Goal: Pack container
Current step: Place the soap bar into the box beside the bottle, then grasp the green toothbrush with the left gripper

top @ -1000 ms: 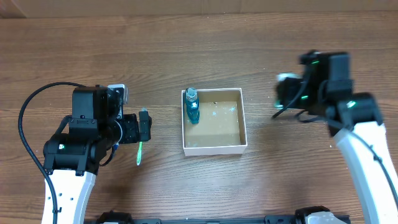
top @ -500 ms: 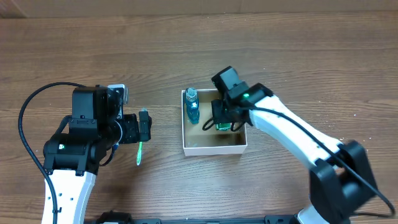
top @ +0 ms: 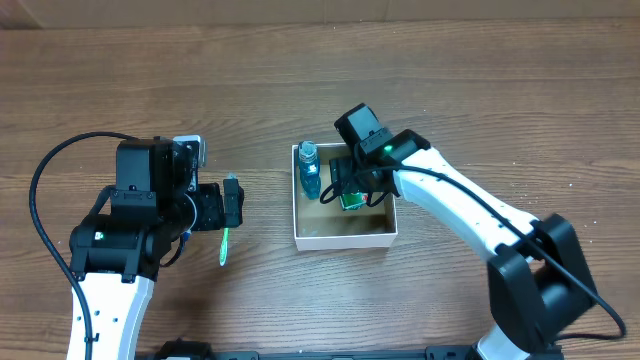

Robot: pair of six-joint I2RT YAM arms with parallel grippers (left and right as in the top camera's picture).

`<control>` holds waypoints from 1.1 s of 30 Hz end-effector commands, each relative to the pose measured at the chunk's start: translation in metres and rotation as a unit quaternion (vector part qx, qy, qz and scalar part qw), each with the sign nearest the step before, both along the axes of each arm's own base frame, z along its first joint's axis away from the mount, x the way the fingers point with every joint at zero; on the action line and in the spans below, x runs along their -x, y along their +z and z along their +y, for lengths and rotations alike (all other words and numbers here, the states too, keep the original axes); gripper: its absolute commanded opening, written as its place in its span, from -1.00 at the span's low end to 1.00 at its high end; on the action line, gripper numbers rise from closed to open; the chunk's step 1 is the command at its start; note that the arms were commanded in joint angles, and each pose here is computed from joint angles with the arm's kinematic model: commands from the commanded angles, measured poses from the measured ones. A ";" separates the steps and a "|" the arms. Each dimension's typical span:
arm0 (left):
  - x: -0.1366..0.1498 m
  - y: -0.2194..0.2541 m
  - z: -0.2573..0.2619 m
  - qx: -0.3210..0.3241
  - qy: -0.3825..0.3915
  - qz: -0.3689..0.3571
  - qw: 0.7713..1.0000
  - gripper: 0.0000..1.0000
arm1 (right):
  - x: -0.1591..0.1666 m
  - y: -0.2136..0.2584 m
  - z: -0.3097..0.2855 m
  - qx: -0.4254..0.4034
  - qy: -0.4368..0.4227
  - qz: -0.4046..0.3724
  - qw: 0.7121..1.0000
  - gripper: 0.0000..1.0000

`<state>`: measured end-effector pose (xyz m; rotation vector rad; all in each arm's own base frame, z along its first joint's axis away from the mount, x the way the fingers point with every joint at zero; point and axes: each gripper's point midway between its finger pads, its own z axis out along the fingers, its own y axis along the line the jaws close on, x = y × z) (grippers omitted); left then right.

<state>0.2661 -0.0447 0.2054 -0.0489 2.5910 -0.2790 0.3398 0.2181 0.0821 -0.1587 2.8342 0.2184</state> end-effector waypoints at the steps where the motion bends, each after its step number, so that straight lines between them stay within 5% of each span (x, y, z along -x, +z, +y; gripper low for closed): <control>1: -0.004 0.008 0.004 -0.007 0.000 -0.013 1.000 1.00 | -0.019 0.115 -0.005 -0.040 -0.018 -0.134 0.990 0.55; 4: -0.005 0.008 0.004 -0.009 0.001 -0.013 1.000 1.00 | -0.016 0.184 -0.040 -0.052 -0.059 -0.216 0.973 0.94; 6: -0.005 0.008 0.008 -0.016 0.007 -0.014 1.000 1.00 | -0.015 0.199 -0.076 -0.044 -0.099 -0.227 0.968 1.00; 13: -0.005 0.006 0.017 -0.045 0.015 -0.013 0.999 1.00 | 0.020 0.132 -0.209 -0.014 -0.267 -0.058 0.962 1.00; 20: -0.010 -0.011 0.030 -0.078 0.032 0.019 0.996 1.00 | 0.046 0.060 -0.233 0.004 -0.298 0.022 0.954 1.00; 33: -0.033 -0.169 0.028 -0.098 0.012 0.267 0.959 1.00 | 0.043 0.045 -0.229 -0.004 -0.291 0.038 0.956 1.00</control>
